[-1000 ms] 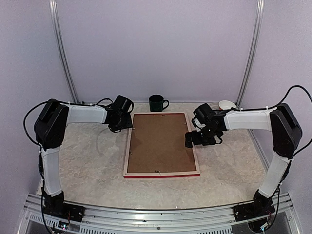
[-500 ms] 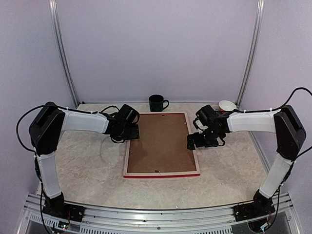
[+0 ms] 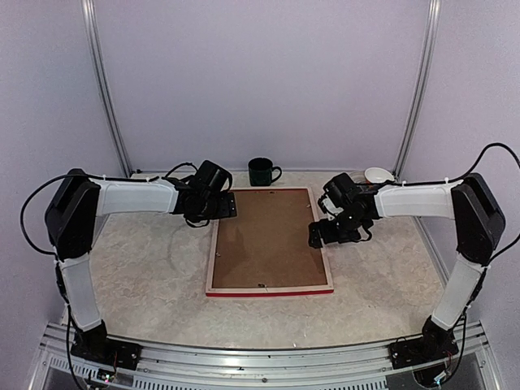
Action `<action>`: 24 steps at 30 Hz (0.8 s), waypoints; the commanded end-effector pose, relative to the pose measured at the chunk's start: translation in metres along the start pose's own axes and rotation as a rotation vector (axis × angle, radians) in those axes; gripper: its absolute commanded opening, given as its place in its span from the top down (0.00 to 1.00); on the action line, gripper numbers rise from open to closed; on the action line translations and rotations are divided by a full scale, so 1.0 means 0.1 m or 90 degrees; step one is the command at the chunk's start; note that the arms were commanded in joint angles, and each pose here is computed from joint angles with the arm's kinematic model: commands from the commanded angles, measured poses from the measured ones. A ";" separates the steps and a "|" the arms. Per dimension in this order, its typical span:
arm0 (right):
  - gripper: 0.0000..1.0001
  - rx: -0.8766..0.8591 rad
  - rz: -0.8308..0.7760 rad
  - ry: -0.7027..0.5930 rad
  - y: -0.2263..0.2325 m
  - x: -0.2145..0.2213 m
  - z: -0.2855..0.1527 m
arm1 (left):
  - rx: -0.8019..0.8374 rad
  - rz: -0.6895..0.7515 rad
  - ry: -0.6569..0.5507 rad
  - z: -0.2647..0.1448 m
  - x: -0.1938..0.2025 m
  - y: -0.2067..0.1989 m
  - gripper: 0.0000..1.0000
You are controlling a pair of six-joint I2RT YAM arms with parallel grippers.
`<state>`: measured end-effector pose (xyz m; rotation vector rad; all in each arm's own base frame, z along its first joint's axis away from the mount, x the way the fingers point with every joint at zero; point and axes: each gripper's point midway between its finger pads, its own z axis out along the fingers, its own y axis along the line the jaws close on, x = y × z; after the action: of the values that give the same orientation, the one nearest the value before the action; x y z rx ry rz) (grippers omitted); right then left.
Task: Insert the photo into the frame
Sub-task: Place the photo frame at the center of the board.
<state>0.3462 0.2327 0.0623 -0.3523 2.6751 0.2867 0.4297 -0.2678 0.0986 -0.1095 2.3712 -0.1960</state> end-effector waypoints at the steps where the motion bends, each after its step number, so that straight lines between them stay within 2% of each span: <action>1: 0.01 0.021 -0.027 -0.036 0.02 -0.32 -0.04 | -0.048 -0.015 -0.011 0.21 -0.17 0.27 0.13; 6: 0.01 0.058 -0.037 -0.041 -0.07 -0.57 -0.01 | -0.065 -0.002 0.015 0.37 -0.02 0.37 0.16; 11: 0.01 0.049 -0.012 -0.047 -0.13 -0.69 0.11 | -0.073 0.007 0.037 0.47 0.18 0.42 0.19; 16: 0.02 0.038 0.000 -0.040 -0.15 -0.75 0.27 | -0.075 0.011 0.048 0.53 0.26 0.43 0.26; 21: 0.17 0.028 0.008 -0.032 -0.17 -0.75 0.38 | -0.069 0.010 0.063 0.54 0.35 0.42 0.34; 24: 0.34 0.017 0.013 -0.033 -0.16 -0.73 0.40 | -0.063 0.007 0.067 0.50 0.42 0.42 0.36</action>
<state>0.4233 0.2384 0.0536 -0.3222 2.6481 0.2118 0.4451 -0.2351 0.0379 -0.1568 2.4617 -0.0720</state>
